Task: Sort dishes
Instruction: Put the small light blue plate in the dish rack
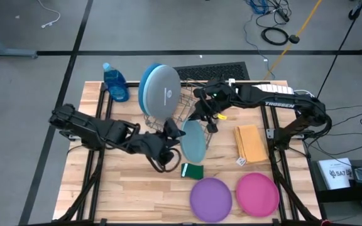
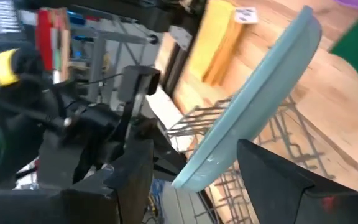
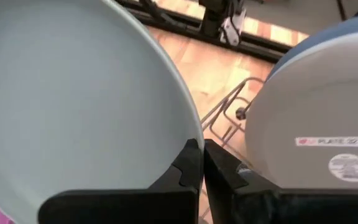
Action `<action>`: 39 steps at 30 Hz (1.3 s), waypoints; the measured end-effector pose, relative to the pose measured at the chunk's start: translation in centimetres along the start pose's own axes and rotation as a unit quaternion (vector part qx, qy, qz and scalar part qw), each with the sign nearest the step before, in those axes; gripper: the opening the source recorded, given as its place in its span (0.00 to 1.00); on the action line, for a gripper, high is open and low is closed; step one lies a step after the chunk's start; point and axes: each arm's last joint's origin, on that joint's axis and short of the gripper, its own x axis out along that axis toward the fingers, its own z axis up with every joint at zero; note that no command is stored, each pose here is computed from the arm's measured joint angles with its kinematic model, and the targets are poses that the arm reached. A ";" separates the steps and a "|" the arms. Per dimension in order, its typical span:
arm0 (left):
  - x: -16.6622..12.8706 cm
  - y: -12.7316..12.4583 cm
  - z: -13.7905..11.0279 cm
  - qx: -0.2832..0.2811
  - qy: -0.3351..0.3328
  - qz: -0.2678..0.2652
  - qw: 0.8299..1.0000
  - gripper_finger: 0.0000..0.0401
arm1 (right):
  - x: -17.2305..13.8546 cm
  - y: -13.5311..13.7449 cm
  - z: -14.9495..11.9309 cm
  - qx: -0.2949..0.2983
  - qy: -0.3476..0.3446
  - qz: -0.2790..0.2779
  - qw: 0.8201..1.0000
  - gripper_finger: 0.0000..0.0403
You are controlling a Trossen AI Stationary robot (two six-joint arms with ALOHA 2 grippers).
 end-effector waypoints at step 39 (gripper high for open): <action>3.4 -2.0 1.3 0.049 0.074 -0.011 0.996 0.08 | 0.5 0.6 0.8 0.040 -0.050 0.065 0.996 0.03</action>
